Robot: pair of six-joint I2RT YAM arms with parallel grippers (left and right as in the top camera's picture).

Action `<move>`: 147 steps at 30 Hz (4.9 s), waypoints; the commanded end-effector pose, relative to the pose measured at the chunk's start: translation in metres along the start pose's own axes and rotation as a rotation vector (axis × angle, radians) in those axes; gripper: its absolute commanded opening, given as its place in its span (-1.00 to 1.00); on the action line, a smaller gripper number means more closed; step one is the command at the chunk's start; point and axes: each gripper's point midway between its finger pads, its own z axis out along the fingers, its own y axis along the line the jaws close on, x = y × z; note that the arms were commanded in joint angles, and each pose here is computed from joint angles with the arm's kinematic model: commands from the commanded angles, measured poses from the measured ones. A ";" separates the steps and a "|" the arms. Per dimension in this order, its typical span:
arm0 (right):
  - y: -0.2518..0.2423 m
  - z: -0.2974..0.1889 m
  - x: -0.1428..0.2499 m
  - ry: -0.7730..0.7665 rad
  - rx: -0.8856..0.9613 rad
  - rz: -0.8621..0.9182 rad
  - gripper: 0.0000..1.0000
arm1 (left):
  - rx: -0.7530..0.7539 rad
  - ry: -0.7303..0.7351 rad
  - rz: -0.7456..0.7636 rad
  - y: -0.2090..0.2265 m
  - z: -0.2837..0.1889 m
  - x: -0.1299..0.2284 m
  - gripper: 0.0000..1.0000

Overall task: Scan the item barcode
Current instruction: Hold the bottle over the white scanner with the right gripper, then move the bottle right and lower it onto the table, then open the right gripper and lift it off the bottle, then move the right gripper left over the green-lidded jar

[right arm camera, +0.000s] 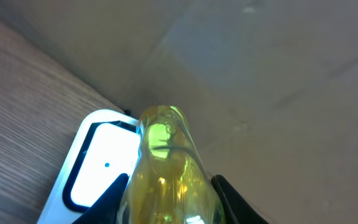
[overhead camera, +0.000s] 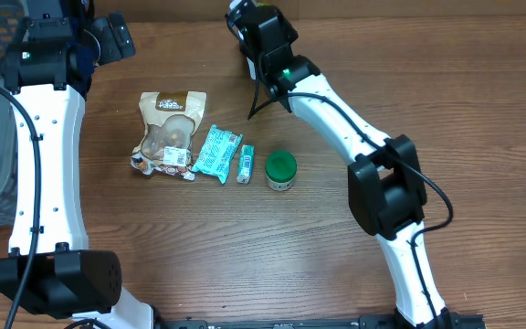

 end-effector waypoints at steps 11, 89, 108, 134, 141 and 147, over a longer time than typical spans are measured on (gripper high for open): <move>-0.172 -0.146 0.056 0.318 0.151 0.673 -0.76 | -0.014 -0.009 -0.018 0.004 -0.001 -0.003 0.99; -0.201 -0.201 0.251 0.998 0.057 1.007 0.74 | -0.014 -0.009 -0.018 0.004 -0.001 -0.003 0.99; -0.191 -0.214 0.210 0.943 -0.077 1.064 0.99 | -0.015 -0.009 -0.017 0.004 -0.001 -0.003 0.99; -0.155 -0.215 0.156 0.826 -0.126 0.921 1.00 | -0.014 -0.009 -0.018 0.004 -0.001 -0.003 0.99; -0.120 -0.223 0.137 0.848 -0.182 0.905 1.00 | -0.014 -0.009 -0.018 0.004 -0.001 -0.003 0.99; -0.078 -0.233 0.111 0.839 -0.289 0.850 1.00 | -0.014 -0.009 -0.018 0.004 -0.001 -0.003 0.99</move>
